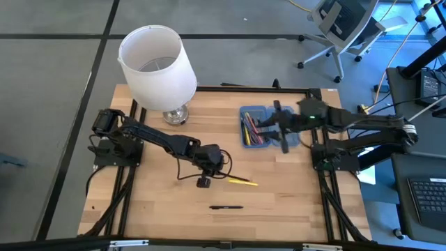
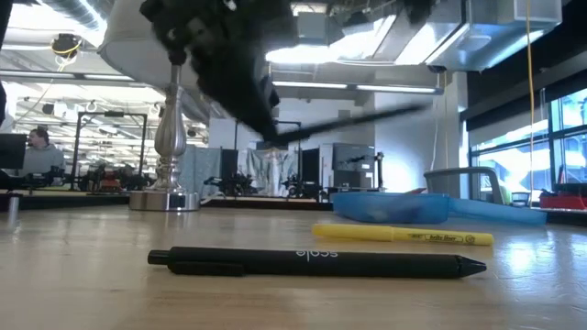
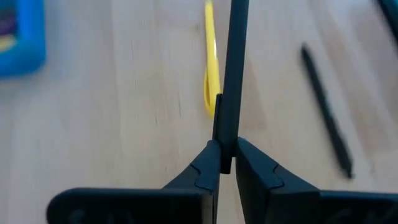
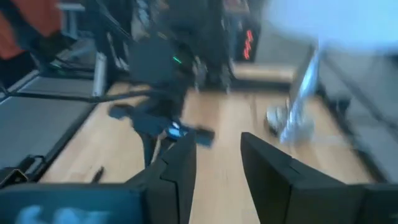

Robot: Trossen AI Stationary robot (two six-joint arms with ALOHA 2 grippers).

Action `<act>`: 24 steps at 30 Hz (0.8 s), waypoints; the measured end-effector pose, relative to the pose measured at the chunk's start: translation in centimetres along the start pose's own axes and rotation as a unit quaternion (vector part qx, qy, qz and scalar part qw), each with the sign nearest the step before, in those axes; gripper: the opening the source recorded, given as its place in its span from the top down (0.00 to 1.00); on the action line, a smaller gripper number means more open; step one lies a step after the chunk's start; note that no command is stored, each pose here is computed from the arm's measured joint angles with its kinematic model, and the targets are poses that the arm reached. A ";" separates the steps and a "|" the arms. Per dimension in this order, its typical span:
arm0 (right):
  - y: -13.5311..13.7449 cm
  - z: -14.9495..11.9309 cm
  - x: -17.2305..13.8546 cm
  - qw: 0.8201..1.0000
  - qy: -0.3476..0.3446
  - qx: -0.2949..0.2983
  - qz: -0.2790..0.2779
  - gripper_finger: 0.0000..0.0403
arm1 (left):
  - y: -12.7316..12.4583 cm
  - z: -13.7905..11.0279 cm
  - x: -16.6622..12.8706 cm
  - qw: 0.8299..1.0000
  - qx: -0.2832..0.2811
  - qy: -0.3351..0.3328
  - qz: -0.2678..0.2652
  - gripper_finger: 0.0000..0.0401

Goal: Pick & place school supplies into a supply box
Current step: Put the top black pen into the blue supply box

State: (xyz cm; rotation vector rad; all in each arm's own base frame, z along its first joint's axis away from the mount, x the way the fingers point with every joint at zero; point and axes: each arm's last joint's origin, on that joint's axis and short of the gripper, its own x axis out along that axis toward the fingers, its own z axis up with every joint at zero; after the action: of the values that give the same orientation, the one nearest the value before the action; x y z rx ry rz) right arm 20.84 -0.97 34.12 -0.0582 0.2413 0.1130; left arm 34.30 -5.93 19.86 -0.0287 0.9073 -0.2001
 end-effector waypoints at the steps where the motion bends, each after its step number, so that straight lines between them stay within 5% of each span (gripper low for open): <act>1: 0.5 0.4 -0.6 1.000 -0.017 -0.014 0.008 0.68 | 0.0 0.3 -0.3 1.000 -0.003 -0.014 -0.001 0.93; 12: 2.5 1.5 -5.1 0.996 -0.065 -0.033 0.041 0.68 | 1.5 1.8 -1.7 0.995 0.018 -0.083 0.044 0.93; 24: 2.3 -2.6 -5.3 0.986 0.152 0.061 -0.029 0.68 | 3.3 5.3 -3.3 0.961 0.006 -0.275 0.025 0.93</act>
State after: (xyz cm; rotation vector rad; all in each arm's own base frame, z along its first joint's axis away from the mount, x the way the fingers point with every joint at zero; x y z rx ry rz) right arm 14.84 0.58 32.74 0.0403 0.5502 0.0313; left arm 37.04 -2.45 25.33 -0.0465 0.3508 -0.1394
